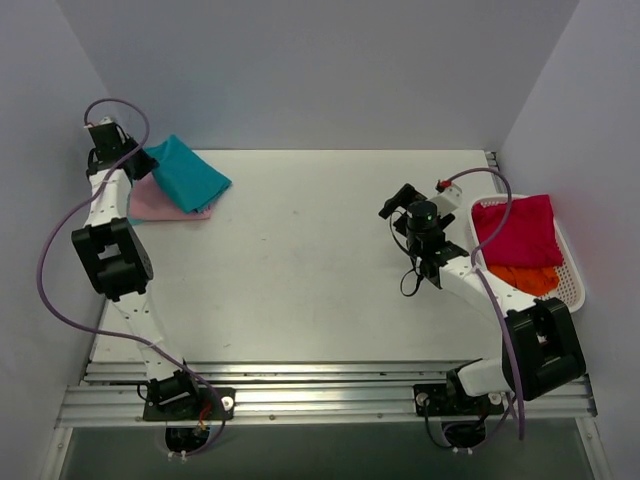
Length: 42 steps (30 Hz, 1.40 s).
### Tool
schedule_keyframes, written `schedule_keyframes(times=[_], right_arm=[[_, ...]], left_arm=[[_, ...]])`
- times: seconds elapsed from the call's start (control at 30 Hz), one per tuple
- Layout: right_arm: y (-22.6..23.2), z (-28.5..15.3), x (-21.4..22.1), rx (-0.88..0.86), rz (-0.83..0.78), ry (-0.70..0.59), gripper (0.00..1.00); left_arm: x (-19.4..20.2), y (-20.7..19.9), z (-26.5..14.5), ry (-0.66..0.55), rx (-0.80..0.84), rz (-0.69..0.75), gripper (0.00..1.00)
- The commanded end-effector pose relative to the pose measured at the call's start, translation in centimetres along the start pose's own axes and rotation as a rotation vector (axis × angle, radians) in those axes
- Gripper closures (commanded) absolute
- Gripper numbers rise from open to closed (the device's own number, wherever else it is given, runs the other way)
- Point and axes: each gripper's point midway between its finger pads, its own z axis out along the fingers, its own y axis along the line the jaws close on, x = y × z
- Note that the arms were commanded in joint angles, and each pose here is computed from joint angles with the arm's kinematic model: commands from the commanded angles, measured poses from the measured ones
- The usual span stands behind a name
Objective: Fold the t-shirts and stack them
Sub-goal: Neatly place the folded tshirt to the corner
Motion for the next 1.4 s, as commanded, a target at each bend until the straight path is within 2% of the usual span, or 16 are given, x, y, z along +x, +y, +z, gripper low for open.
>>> schedule_keyframes(times=[0.0, 0.17, 0.27, 0.3, 0.4, 0.5, 0.63, 0.67, 0.73, 0.77, 0.83, 0.87, 0.9, 1.1, 1.17, 1.37], right_arm=[[1.9, 0.7, -0.8, -0.045, 0.027, -0.021, 0.0], [2.4, 1.1, 0.3, -0.05, 0.012, 0.004, 0.0], [2.4, 1.0, 0.4, -0.049, 0.008, 0.006, 0.0], [2.4, 0.9, 0.3, -0.05, 0.007, 0.005, 0.0], [2.4, 0.9, 0.4, -0.048, 0.005, 0.007, 0.0], [2.2, 0.8, 0.4, -0.046, 0.003, 0.007, 0.0], [2.1, 0.8, 0.3, -0.042, 0.003, 0.005, 0.0], [2.2, 0.8, 0.5, -0.042, 0.001, 0.009, 0.0], [2.2, 0.6, 0.5, -0.044, 0.001, 0.007, 0.0], [2.1, 0.6, 0.4, -0.04, -0.001, 0.002, 0.0], [2.3, 0.3, 0.4, -0.042, -0.007, -0.001, 0.0], [2.3, 0.3, 0.4, -0.038, -0.009, -0.004, 0.0], [2.4, 0.2, 0.3, -0.036, -0.012, -0.009, 0.0], [5.9, -0.9, 1.4, -0.115, -0.115, -0.011, 0.0], [7.8, -1.6, 1.8, -0.147, -0.135, -0.006, 0.0], [11.9, -4.6, 1.9, -0.263, -0.186, -0.038, 0.0]], left_arm=[[-6.0, -2.5, -5.3, -0.17, 0.052, -0.009, 0.98], [-5.2, 3.5, -4.6, -0.16, -0.024, -0.151, 0.97], [-3.1, 6.9, -2.6, -0.1, -0.082, -0.231, 0.65], [-2.4, 8.0, -2.0, -0.083, -0.107, -0.253, 0.29], [-0.1, 11.3, -0.3, -0.047, -0.189, -0.329, 0.04], [1.3, 13.8, 0.1, -0.038, -0.236, -0.413, 0.03], [0.3, 14.5, -2.1, -0.122, -0.283, -0.43, 0.03], [-1.9, 13.4, -4.2, -0.19, -0.276, -0.419, 0.03], [-2.2, 13.7, -6.6, -0.251, -0.328, -0.406, 0.03], [-5.2, 12.4, -9.9, -0.366, -0.326, -0.385, 0.03], [-5.4, 12.1, -12.5, -0.422, -0.359, -0.37, 0.03], [-7.6, 10.7, -16.0, -0.516, -0.36, -0.344, 0.03], [-8.1, 10.1, -17.5, -0.554, -0.364, -0.332, 0.0], [-8.6, 4.6, -29.1, -0.819, -0.371, -0.205, 0.05], [-7.6, 2.7, -32.0, -0.844, -0.333, -0.18, 0.05], [-1.5, -3.7, -34.2, -0.73, -0.049, -0.08, 0.05]])
